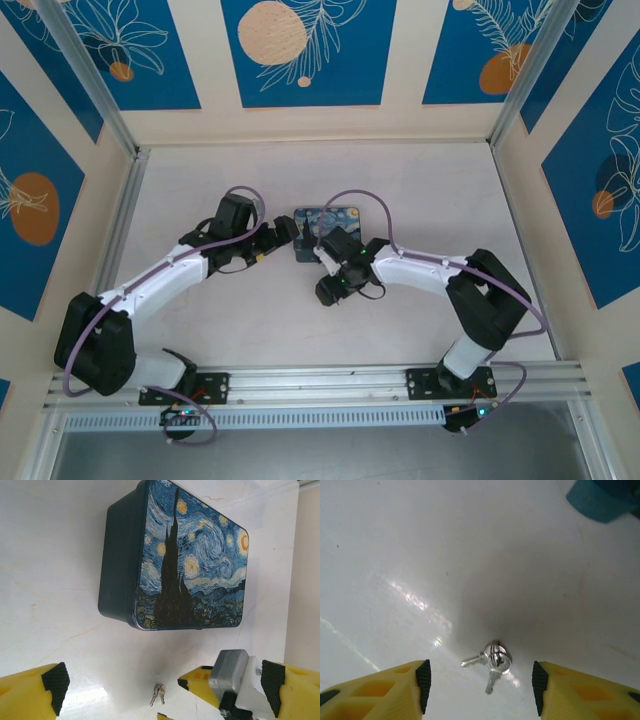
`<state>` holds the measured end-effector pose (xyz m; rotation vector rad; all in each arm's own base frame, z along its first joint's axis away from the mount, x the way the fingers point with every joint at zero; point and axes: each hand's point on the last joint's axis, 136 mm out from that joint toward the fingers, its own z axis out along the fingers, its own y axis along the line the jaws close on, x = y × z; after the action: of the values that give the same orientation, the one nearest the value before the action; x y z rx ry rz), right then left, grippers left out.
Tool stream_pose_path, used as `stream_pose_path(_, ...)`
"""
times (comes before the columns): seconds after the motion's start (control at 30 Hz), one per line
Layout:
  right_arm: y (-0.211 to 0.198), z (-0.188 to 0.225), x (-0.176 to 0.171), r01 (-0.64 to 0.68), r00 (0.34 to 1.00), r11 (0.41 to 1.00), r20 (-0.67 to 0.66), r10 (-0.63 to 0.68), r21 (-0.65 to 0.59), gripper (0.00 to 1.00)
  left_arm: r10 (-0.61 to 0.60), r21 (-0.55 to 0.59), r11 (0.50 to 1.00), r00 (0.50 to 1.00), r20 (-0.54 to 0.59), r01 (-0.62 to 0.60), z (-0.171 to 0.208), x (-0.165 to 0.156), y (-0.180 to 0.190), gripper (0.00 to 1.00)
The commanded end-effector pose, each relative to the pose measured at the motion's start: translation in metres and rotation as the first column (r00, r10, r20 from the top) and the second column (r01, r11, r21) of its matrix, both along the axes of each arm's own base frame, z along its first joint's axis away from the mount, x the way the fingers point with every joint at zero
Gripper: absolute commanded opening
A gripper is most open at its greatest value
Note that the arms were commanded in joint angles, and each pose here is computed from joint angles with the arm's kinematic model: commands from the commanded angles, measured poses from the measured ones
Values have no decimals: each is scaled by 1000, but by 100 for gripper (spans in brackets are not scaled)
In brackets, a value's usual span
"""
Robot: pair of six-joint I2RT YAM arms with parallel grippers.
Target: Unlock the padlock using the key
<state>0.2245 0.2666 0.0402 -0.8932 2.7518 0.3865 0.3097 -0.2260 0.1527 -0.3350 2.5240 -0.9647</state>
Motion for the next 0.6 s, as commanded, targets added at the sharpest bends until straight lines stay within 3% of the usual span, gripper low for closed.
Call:
stream_pose_path(0.0,1,-4,-1,-41,999,998,-14,41,-37,56,-10,-19,1000,1000,17,11,10,-2,-5,100)
stream_pose_path(0.57,13,-18,-5,15,995,1000,-94,-15,5,52,-12,-17,1000,1000,17,13,10,1,-7,100)
